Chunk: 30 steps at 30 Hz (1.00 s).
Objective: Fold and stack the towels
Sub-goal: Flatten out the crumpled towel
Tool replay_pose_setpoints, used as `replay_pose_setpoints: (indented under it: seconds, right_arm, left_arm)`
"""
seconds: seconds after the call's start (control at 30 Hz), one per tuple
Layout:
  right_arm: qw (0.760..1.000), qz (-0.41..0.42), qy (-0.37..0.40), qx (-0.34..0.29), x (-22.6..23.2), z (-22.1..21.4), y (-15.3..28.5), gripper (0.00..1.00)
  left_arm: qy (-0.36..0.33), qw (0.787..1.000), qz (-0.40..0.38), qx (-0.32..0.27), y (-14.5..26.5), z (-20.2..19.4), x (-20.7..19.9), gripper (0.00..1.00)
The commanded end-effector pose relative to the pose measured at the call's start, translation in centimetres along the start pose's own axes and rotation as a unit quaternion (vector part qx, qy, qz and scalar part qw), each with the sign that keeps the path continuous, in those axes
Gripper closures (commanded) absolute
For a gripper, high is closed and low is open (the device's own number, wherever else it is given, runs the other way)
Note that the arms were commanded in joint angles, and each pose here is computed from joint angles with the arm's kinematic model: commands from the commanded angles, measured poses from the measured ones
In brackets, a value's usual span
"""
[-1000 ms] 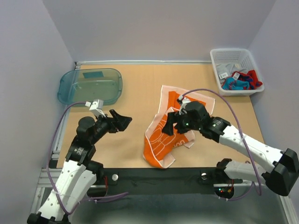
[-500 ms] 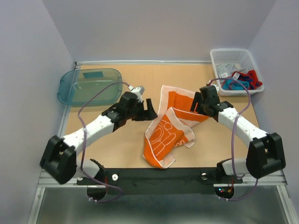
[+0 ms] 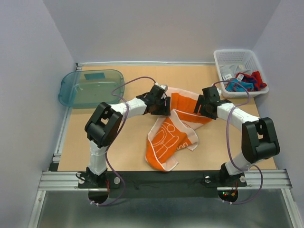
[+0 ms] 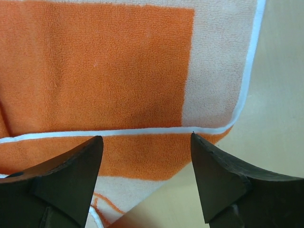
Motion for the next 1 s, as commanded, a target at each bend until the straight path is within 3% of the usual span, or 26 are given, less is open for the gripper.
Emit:
replay_pose_setpoints:
  seconds: [0.0, 0.2, 0.47, 0.63, 0.7, 0.83, 0.97]
  right_arm:
    - [0.999, 0.030, -0.009, -0.035, 1.4, 2.4, -0.4, 0.20]
    - [0.999, 0.044, 0.021, -0.014, 1.5, 1.6, -1.5, 0.25]
    - [0.989, 0.129, 0.060, 0.041, 2.5, -0.1, -1.5, 0.30]
    - [0.981, 0.170, 0.078, 0.049, 3.3, -0.7, 0.6, 0.29]
    - [0.981, 0.177, 0.078, 0.025, 3.5, 0.4, 1.9, 0.28]
    - [0.986, 0.134, 0.097, -0.026, 3.4, 3.7, 2.8, 0.28]
    - [0.990, 0.104, 0.084, -0.040, 2.5, 6.8, 1.3, 0.29]
  left_arm:
    - [-0.009, 1.000, 0.006, 0.011, -0.4, -0.9, -0.2, 0.35]
    - [0.045, 0.997, 0.038, 0.051, 0.1, -6.3, 2.1, 0.54]
    - [0.124, 0.986, 0.079, 0.074, 5.5, -13.4, 5.3, 0.57]
    - [0.153, 0.986, 0.064, 0.033, 9.5, -13.7, 4.6, 0.51]
    - [0.161, 0.986, 0.054, 0.001, 11.0, -12.7, 4.1, 0.43]
    - [0.144, 0.984, 0.075, -0.071, 12.5, -8.8, 3.8, 0.28]
    - [0.094, 0.988, 0.083, -0.093, 11.8, -4.2, 3.9, 0.17]
Point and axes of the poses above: each gripper's point midway between its finger pads, its own y axis back along the fingers, its own x axis along the line the jaws close on, z = x × y, the point moved 9 cm from there along y, back along the fingers, and after that the axes turned 1 degree about y, right-handed, at the moved point
